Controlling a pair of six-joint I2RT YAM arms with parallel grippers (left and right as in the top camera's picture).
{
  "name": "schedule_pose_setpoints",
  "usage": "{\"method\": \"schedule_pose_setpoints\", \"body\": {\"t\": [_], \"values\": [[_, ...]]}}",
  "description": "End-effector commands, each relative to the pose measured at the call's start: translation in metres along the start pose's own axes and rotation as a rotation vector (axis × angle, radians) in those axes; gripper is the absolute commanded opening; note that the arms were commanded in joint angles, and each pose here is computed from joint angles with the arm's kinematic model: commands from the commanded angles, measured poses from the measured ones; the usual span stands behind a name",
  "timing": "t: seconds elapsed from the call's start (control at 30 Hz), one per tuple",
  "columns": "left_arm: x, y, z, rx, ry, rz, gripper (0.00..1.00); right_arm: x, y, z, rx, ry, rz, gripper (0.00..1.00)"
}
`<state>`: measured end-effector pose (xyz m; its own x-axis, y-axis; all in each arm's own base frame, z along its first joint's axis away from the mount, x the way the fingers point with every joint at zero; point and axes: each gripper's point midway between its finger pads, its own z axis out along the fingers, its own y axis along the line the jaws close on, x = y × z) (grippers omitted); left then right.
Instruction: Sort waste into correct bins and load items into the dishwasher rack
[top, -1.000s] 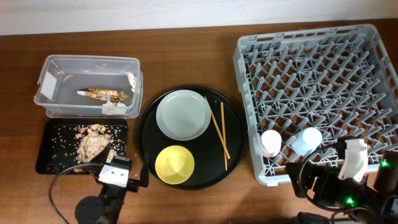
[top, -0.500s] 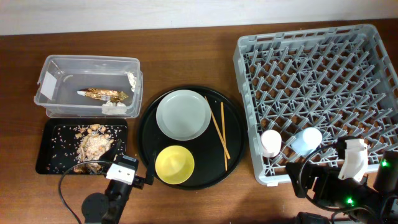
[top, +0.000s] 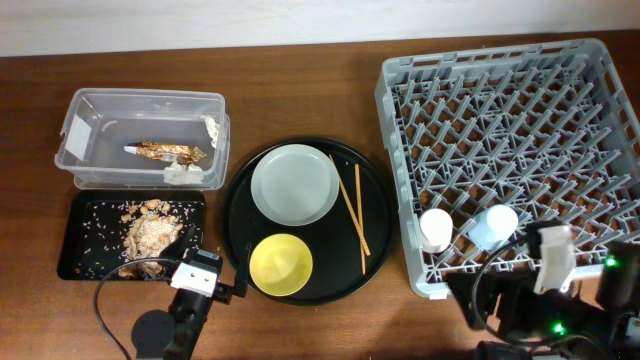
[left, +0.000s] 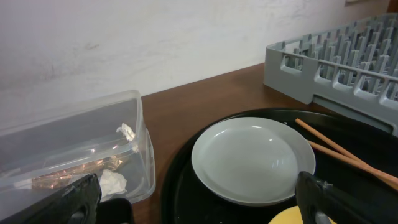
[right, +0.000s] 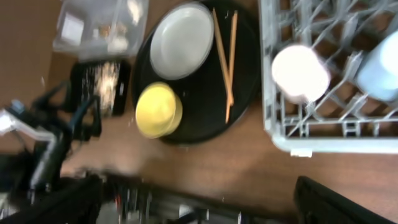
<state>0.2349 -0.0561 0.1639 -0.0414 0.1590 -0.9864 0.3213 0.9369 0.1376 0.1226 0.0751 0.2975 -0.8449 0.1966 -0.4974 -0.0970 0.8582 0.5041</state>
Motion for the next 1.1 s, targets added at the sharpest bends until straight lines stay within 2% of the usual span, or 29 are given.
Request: {"method": "schedule_pose_setpoints", "body": {"t": [0.0, 0.1, 0.23, 0.37, 0.5, 0.57, 0.6, 0.63, 0.7, 0.8, 0.87, 0.97, 1.03, 1.07], "values": [[0.002, -0.001, 0.000, 0.005, -0.005, 0.010, 0.99, 0.012, 0.002, 0.003, -0.009, 0.078, -0.109, 0.99], [0.002, -0.001, 0.000, 0.005, -0.005, 0.010, 0.99, 0.009, 0.015, 0.010, -0.070, 0.116, -0.218, 0.99], [0.002, -0.001, 0.000, 0.005, -0.005, 0.010, 0.99, 0.017, 0.025, 0.031, -0.124, 0.287, -0.314, 0.99], [0.002, -0.001, 0.000, 0.005, -0.005, 0.010, 0.99, 0.023, 0.021, 0.074, 0.027, 0.480, -0.368, 0.99], [0.002, -0.001, 0.000, 0.005, -0.005, 0.010, 0.99, 0.009, 0.061, 0.139, -0.019, 0.467, -0.470, 0.99], [0.002, -0.001, 0.000, 0.005, -0.005, 0.010, 1.00, 0.006, 0.085, 0.166, -0.100, 0.477, -0.415, 0.99], [0.002, -0.001, 0.000, 0.005, -0.005, 0.010, 0.99, 0.009, 0.088, 0.192, -0.068, 0.522, -0.273, 0.99], [0.002, -0.001, 0.000, 0.005, -0.005, 0.010, 0.99, 0.012, 0.086, 0.204, -0.045, 0.547, -0.234, 0.99], [0.002, -0.001, 0.000, 0.005, -0.005, 0.010, 0.99, 0.026, 0.082, 0.230, -0.001, 0.615, -0.199, 0.87], [0.002, -0.001, 0.000, 0.005, -0.005, 0.010, 0.99, 0.055, 0.081, 0.272, 0.056, 0.692, -0.179, 0.84], [0.002, -0.001, 0.000, 0.005, -0.005, 0.010, 0.99, 0.075, 0.069, 0.303, 0.159, 0.721, -0.142, 0.83], [0.002, -0.001, 0.000, 0.005, -0.005, 0.010, 0.99, 0.091, 0.055, 0.331, 0.229, 0.749, -0.111, 0.80], [0.002, -0.001, 0.000, 0.005, -0.005, 0.010, 0.99, 0.096, 0.050, 0.342, 0.248, 0.758, -0.091, 0.67], [0.002, -0.001, 0.000, 0.005, -0.005, 0.010, 0.99, 0.099, 0.047, 0.344, 0.263, 0.764, -0.072, 0.48]]}}
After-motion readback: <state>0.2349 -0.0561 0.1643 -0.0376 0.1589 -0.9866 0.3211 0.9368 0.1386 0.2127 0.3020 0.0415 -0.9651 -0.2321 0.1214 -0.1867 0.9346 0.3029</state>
